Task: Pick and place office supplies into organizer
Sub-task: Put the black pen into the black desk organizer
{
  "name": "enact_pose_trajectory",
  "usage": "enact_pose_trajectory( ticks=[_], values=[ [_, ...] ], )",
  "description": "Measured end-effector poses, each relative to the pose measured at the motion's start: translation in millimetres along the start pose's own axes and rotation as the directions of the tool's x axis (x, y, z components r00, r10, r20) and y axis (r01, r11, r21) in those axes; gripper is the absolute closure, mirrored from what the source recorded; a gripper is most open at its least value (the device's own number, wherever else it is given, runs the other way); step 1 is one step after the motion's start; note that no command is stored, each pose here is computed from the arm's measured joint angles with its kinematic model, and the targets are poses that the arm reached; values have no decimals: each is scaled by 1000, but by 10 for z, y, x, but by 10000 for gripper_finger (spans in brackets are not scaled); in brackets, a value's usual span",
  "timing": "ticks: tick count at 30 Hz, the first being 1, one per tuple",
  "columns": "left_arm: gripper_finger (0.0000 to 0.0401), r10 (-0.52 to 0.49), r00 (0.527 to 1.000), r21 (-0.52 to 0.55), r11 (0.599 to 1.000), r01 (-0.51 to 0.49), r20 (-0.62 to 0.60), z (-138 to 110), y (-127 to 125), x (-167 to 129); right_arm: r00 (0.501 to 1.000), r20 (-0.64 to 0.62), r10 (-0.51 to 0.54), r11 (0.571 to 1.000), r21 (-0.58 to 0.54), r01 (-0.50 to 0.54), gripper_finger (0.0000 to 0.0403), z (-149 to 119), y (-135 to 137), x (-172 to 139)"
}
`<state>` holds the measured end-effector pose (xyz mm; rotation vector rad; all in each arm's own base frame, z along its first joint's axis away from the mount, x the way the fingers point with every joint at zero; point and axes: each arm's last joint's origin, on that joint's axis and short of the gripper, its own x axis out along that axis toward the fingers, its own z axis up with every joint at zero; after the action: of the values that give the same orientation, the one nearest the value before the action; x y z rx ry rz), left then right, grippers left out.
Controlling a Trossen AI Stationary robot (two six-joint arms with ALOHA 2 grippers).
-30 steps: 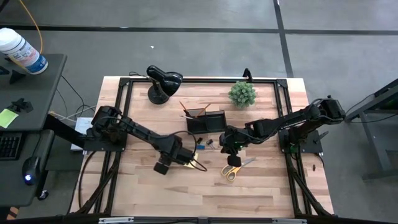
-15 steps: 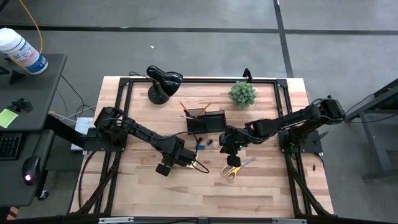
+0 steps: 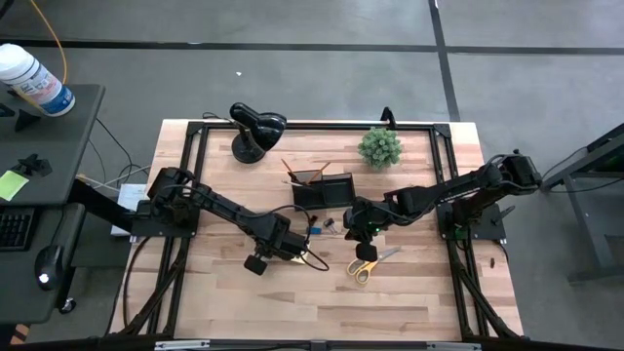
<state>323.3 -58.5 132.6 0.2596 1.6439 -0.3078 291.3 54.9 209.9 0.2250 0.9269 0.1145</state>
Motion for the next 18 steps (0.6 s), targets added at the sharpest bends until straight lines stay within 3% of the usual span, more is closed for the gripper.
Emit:
enact_pose_trajectory(
  ticks=[18],
  values=[
    [398, -17, 1000, -4, 1000, 16, -26, 36, 0, -79, 1000, 0, 0, 1000, 0, 0, 392, 0, 0, 0]
  ],
)
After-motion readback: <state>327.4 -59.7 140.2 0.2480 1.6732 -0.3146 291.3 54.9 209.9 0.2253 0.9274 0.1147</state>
